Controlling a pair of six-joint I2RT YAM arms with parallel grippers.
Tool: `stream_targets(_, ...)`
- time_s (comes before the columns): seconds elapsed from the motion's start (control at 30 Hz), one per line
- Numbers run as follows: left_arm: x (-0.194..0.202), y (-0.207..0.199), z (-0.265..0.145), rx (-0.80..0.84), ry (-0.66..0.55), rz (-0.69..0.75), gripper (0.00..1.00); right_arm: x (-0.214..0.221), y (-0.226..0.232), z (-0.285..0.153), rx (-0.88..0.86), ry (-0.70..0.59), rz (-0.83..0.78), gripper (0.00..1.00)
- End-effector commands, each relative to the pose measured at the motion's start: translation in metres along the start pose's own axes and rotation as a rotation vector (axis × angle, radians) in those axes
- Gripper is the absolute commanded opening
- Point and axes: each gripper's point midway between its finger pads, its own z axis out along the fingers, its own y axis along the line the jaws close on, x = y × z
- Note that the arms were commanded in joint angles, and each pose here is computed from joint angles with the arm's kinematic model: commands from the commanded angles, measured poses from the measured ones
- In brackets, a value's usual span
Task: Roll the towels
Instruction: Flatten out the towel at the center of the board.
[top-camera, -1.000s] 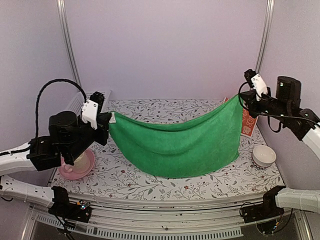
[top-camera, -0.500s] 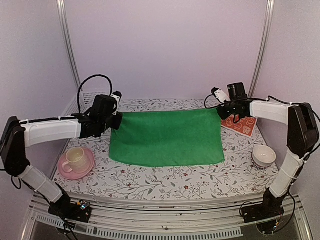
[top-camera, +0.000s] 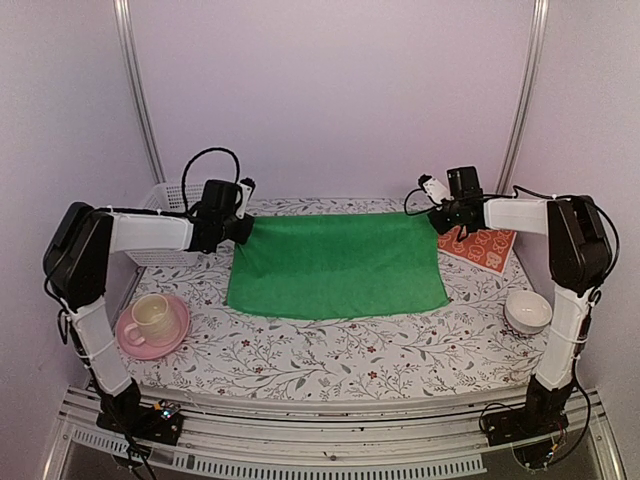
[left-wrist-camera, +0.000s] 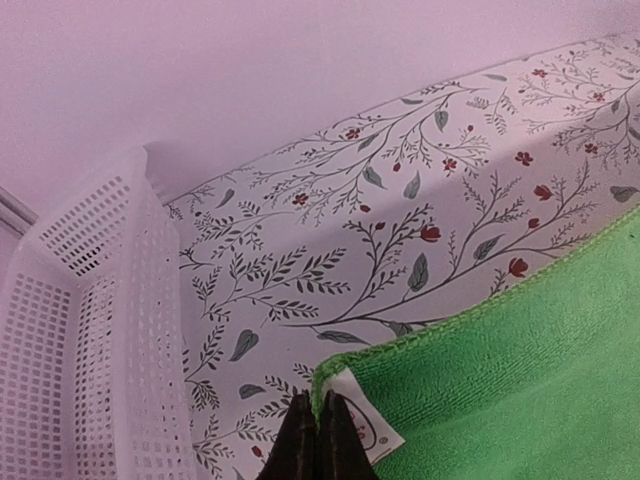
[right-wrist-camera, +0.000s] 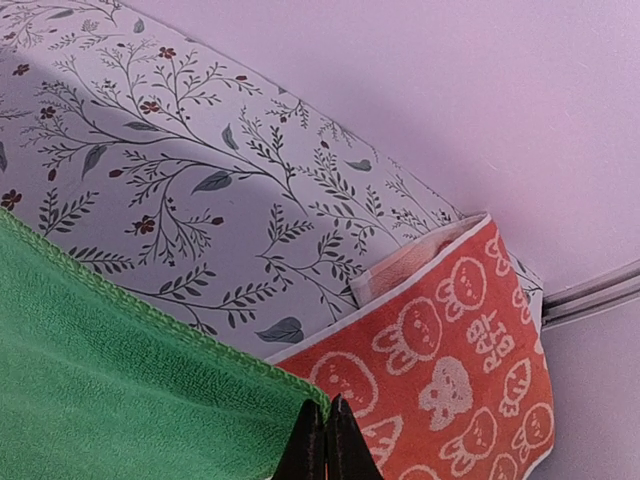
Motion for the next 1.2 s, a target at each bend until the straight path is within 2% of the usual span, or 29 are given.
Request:
stream_targets(0.0, -0.025, 0.011, 0.009, -0.045, -0.072, 0.041, 0.00, -0.021, -0.036, -0.007, 0.126, -0.060, 0.032, 0.02)
stream_targets(0.07, -0.031, 0.012, 0.001, -0.060, -0.079, 0.047, 0.00, -0.028, -0.038, -0.021, 0.114, -0.087, 0.041, 0.02)
stream_targets(0.2, -0.046, 0.017, -0.047, -0.042, -0.158, -0.019, 0.00, -0.042, -0.038, -0.075, 0.077, -0.175, 0.036, 0.02)
stream_targets(0.33, -0.031, 0.008, -0.092, -0.017, -0.184, -0.064, 0.00, -0.030, -0.033, -0.116, 0.056, -0.191, 0.030, 0.02)
stream_targets(0.5, -0.021, -0.021, -0.161, 0.023, -0.249, -0.076, 0.00, -0.008, -0.015, -0.177, -0.011, -0.229, 0.029, 0.02)
stream_targets(0.73, -0.011, -0.033, -0.274, 0.057, -0.379, -0.157, 0.00, -0.006, -0.013, -0.299, -0.030, -0.415, 0.044, 0.02)
stream_targets(0.87, -0.012, -0.035, -0.315, 0.065, -0.444, -0.198, 0.00, -0.003, -0.018, -0.336, 0.000, -0.472, 0.066, 0.02)
stream_targets(1.0, -0.019, -0.035, -0.305, 0.010, -0.437, -0.171, 0.00, 0.004, -0.026, -0.318, 0.054, -0.417, 0.082, 0.02)
stream_targets(1.17, -0.026, -0.040, -0.228, 0.012, -0.313, -0.110, 0.00, 0.013, -0.025, -0.244, 0.075, -0.295, 0.048, 0.02)
